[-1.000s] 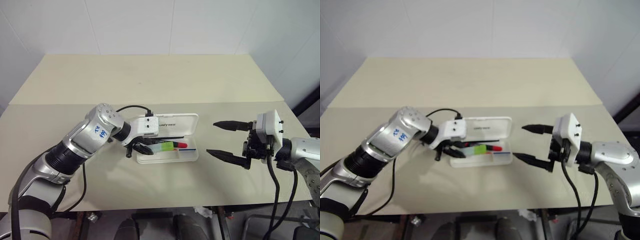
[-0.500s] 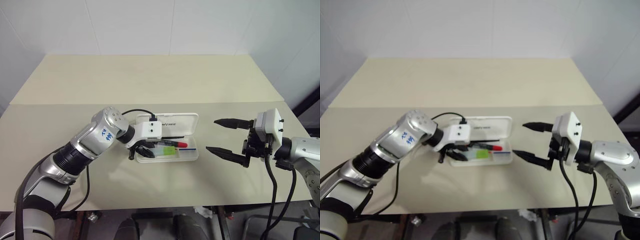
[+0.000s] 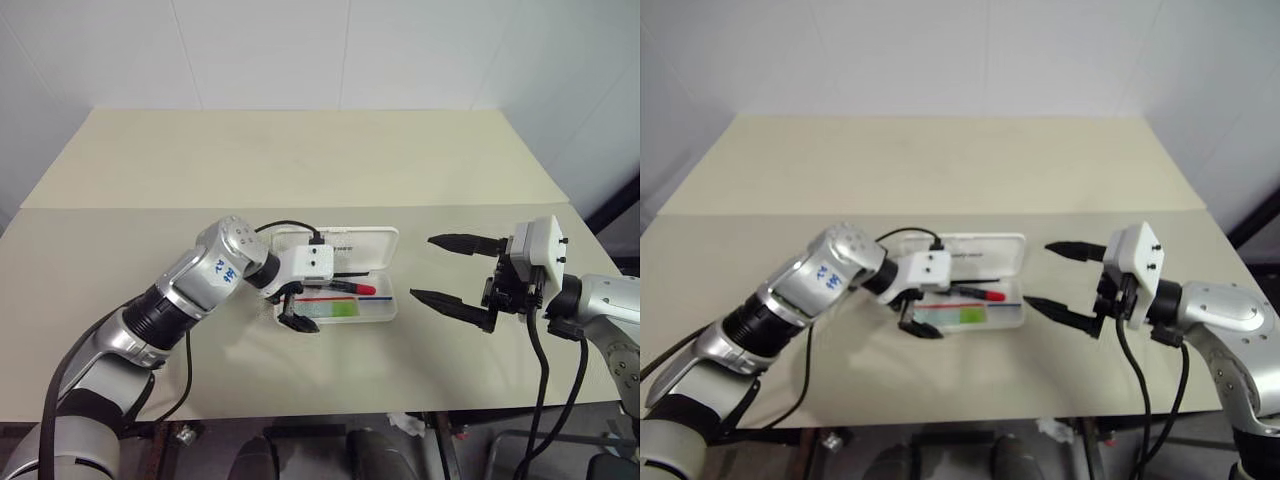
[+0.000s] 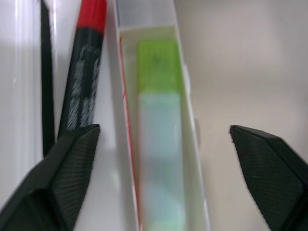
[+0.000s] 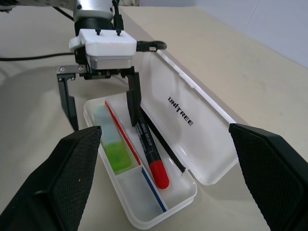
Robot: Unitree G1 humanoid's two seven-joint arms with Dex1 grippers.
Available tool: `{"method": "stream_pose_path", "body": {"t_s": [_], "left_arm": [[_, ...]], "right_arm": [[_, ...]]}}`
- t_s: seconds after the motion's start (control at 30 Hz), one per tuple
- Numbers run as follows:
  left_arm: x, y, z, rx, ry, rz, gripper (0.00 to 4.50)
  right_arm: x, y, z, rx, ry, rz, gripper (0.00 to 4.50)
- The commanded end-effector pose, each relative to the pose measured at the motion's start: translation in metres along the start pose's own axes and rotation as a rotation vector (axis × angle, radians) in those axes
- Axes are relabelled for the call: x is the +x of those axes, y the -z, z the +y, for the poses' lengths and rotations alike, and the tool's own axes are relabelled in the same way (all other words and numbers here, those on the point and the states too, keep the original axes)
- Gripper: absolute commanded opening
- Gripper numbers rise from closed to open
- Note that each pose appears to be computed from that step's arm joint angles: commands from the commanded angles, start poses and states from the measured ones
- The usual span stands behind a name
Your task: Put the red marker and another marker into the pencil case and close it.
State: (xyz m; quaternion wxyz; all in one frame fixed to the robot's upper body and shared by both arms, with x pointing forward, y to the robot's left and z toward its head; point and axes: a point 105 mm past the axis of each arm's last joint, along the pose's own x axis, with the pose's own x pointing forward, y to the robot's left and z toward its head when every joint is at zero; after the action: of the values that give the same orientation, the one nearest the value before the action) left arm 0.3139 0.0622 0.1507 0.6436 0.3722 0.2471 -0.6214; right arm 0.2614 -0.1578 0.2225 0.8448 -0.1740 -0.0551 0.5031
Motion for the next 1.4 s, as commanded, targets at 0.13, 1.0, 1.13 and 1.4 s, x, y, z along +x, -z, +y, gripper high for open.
{"method": "stream_pose_path", "body": {"t_s": [0.13,1.0,1.13,1.4], "left_arm": [[-0.02,-0.022,-0.002,0.03,-0.025,-0.09,4.46],[-0.161,0.099,-0.029,-0.096,-0.398,-0.011,4.46],[-0.176,0.121,-0.013,-0.103,-0.466,0.095,4.46],[-0.169,0.118,-0.01,0.032,-0.327,0.108,4.46]], "right_arm": [[0.005,-0.01,0.0,-0.035,-0.014,-0.047,4.5],[0.034,-0.002,-0.015,-0.031,-0.188,-0.083,4.5],[0.038,-0.004,-0.017,-0.04,-0.196,-0.091,4.5],[0.035,-0.003,-0.015,-0.038,-0.206,-0.077,4.5]]}}
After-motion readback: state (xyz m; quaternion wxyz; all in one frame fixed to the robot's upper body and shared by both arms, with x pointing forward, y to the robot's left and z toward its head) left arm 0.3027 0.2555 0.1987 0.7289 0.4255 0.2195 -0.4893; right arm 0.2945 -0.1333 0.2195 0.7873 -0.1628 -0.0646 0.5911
